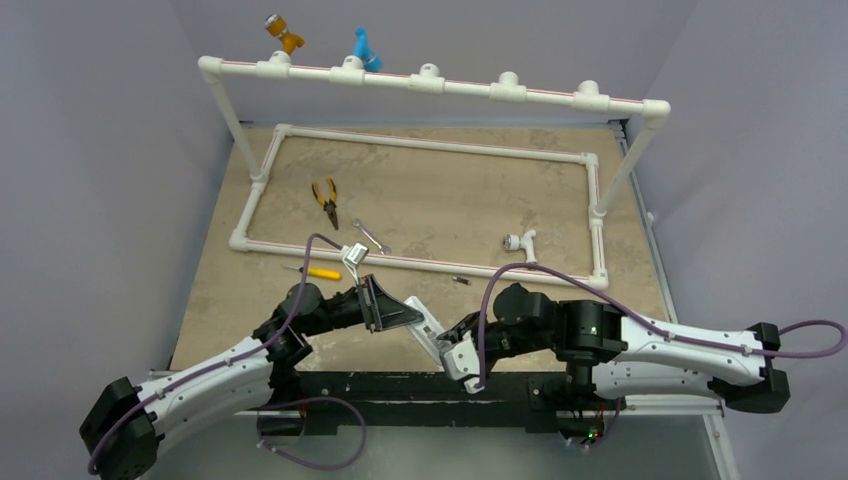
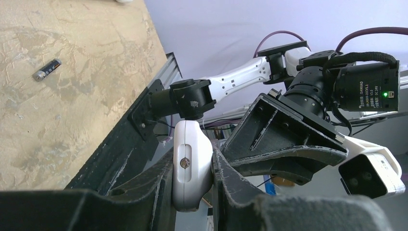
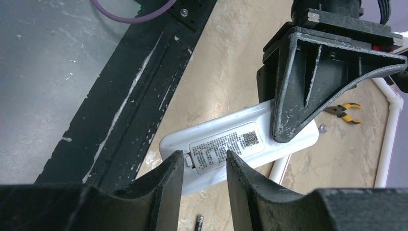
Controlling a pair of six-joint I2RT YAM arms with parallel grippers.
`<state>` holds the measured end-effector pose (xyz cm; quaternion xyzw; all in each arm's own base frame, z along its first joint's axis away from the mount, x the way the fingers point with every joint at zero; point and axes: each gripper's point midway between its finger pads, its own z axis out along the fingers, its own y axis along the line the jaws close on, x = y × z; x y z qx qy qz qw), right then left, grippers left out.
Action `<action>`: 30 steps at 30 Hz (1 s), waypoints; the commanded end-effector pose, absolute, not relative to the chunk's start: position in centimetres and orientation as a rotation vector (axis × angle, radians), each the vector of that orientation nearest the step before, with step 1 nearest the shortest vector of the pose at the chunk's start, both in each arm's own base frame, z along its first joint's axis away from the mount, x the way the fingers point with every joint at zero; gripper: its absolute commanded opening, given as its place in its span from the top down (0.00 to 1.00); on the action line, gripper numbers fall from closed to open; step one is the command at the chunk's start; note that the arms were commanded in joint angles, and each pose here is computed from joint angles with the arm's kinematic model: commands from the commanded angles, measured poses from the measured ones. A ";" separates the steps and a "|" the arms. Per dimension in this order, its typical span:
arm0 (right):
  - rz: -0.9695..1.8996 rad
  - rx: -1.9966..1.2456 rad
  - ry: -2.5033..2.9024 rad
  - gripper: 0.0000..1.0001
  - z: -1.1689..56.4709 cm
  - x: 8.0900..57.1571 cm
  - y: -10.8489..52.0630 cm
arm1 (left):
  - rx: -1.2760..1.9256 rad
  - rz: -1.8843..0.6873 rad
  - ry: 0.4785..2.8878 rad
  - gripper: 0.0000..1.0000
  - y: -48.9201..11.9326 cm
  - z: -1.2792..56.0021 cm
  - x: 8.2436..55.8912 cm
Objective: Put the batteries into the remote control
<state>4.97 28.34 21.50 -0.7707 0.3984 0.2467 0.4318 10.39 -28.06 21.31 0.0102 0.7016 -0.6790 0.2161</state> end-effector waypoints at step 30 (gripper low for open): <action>0.481 -1.715 0.901 0.64 25.2 7.7 28.7 | 0.073 -1.956 1.915 1.00 -28.8 22.0 10.1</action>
